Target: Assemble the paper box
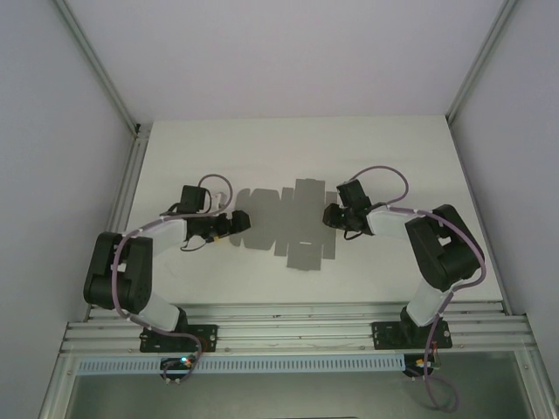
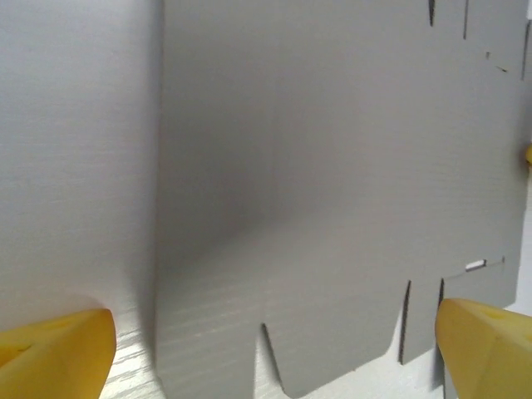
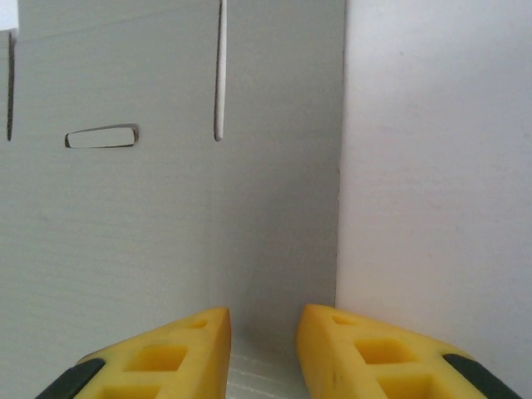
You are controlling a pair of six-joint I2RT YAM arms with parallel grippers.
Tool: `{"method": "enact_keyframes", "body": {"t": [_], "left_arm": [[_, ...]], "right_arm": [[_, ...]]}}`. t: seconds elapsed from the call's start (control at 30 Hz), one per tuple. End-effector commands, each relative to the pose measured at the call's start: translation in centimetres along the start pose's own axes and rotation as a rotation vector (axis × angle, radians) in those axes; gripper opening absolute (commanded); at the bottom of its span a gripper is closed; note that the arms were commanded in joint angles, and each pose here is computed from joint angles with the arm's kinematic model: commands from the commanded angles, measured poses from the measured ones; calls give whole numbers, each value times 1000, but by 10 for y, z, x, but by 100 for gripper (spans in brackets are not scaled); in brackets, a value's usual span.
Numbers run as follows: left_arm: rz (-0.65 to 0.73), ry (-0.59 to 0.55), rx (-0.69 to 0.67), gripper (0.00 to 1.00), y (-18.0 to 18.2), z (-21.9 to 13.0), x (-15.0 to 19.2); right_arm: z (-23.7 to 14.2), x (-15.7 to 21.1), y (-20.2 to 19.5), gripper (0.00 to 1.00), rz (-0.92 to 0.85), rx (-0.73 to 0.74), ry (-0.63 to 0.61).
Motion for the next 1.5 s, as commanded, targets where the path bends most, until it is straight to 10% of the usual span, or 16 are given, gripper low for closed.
{"method": "enact_keyframes", "body": {"t": [0.0, 0.47, 0.67, 1.13, 1.47], "left_arm": [[79, 85, 260, 96, -41, 11, 12], [192, -104, 371, 43, -75, -26, -2], [237, -188, 347, 2, -81, -42, -5], [387, -487, 605, 0, -154, -164, 13], [396, -513, 887, 0, -198, -222, 30]], "right_arm": [[20, 77, -39, 32, 16, 107, 272], [9, 72, -25, 34, -70, -42, 171], [-15, 52, -13, 38, -110, -96, 44], [-195, -25, 29, 99, -93, -554, -432], [-240, -59, 56, 84, -196, -778, -515]]}}
Point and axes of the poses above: each hand's point on the last joint's axis, 136 mm out from that joint toward the fingers, its own z axis out along the fingers, its own y axis along the line the jaws close on, x = y × z, the point moved 3 cm from there along -z, back along the fingers, and after that the axes turned 7 degrees about -z, right-handed, at the moved point
